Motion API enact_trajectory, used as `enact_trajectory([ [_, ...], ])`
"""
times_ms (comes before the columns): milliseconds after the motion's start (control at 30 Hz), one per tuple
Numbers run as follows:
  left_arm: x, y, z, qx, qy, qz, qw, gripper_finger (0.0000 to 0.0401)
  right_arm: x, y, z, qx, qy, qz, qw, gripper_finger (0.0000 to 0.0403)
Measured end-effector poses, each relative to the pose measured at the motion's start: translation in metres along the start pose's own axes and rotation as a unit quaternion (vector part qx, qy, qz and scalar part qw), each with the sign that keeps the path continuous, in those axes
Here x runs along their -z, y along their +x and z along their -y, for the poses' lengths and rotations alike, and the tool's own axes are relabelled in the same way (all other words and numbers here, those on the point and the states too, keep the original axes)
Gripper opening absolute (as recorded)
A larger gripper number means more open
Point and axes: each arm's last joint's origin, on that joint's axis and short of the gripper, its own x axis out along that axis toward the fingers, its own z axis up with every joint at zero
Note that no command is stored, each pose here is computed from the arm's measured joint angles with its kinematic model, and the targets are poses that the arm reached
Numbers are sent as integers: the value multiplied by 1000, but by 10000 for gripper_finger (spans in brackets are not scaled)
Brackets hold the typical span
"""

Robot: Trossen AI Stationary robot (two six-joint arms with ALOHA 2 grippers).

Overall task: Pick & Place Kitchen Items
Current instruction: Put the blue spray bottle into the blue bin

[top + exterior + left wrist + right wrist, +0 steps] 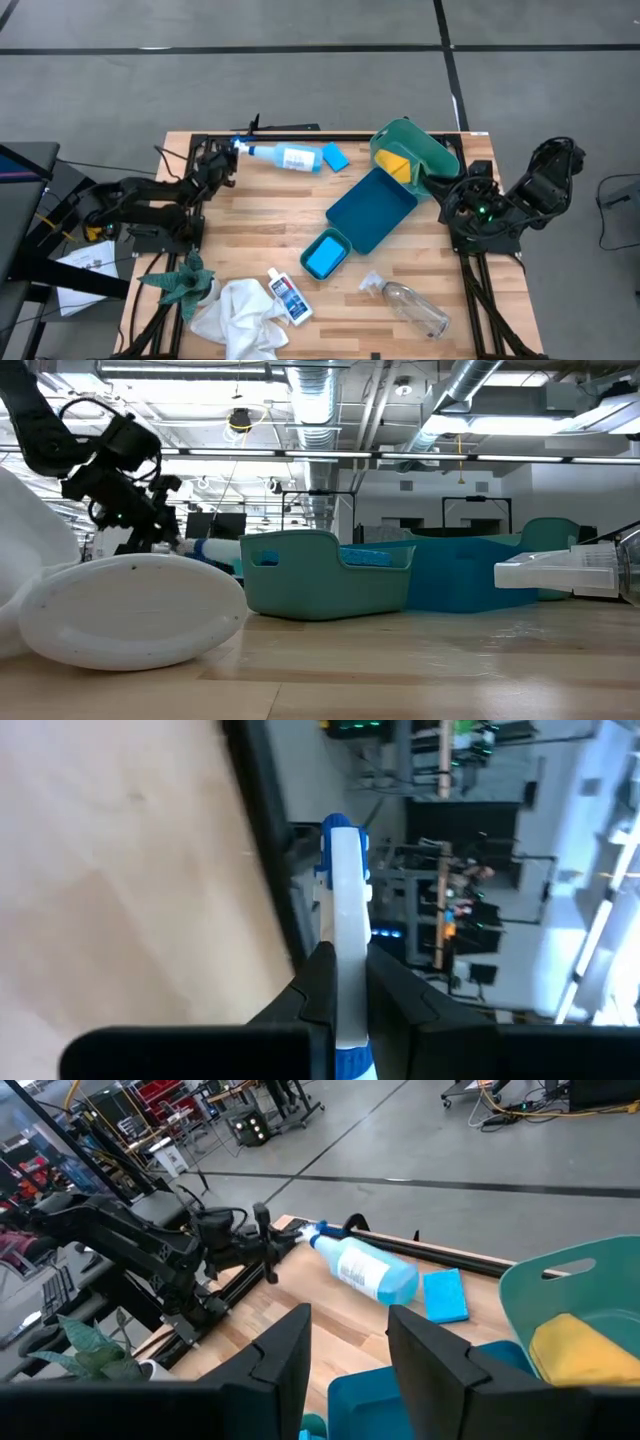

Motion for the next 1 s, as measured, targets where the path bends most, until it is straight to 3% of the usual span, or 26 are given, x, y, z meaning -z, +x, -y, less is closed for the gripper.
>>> enact_trajectory([
  [400,-7,-24,34,114,129,-16,985,20,5,1,-6,-2,-3,-3,1000,127],
  [667,-7,-35,46,174,217,-75,958,20,5,1,-6,-3,-1,-3,1000,127],
  [1000,-5,-47,55,249,311,-116,910,20,4,1,-10,-10,-4,-2,1000,127],
])
